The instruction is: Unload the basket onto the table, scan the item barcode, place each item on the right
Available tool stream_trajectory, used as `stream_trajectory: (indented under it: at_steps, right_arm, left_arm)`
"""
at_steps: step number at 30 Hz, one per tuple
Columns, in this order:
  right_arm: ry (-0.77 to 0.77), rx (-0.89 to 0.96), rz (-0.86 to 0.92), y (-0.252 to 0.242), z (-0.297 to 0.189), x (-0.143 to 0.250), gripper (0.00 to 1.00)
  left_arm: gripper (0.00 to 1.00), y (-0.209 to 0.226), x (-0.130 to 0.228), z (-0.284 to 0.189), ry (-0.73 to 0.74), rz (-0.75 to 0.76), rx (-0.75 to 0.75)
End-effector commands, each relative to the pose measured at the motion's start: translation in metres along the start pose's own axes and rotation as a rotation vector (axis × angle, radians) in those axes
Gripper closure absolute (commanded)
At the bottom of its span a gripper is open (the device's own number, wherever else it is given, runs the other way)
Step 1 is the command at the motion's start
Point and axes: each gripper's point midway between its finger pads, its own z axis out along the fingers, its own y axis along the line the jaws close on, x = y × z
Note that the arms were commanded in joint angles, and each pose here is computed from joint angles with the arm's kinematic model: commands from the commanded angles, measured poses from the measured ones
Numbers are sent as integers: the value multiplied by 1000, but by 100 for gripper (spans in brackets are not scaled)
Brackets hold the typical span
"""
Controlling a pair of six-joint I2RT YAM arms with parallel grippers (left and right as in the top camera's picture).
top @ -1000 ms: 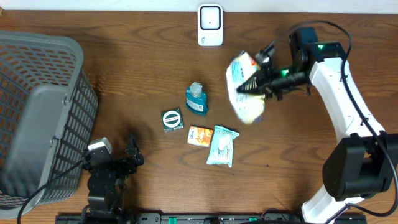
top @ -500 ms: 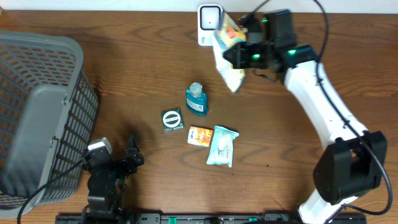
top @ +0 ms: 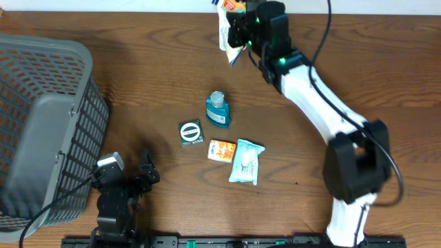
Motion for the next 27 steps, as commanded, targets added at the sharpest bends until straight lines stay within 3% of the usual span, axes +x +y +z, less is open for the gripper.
stream_trajectory:
  at_steps: [1, 9, 13, 17, 27]
  right_arm:
    - [-45, 32, -7, -9, 26, -18, 99]
    - [-13, 98, 17, -31, 85, -4, 99]
    - [5, 130, 20, -37, 78, -9, 99]
    - [59, 394, 16, -80, 30, -34, 99]
    - [263, 1226, 46, -264, -184, -53, 99]
  left_arm:
    - [2, 7, 9, 2, 26, 1, -29]
    - [2, 7, 9, 2, 26, 1, -29]
    - [2, 7, 9, 2, 26, 1, -29]
    - [2, 7, 9, 2, 26, 1, -29]
    - [2, 7, 9, 2, 26, 1, -29]
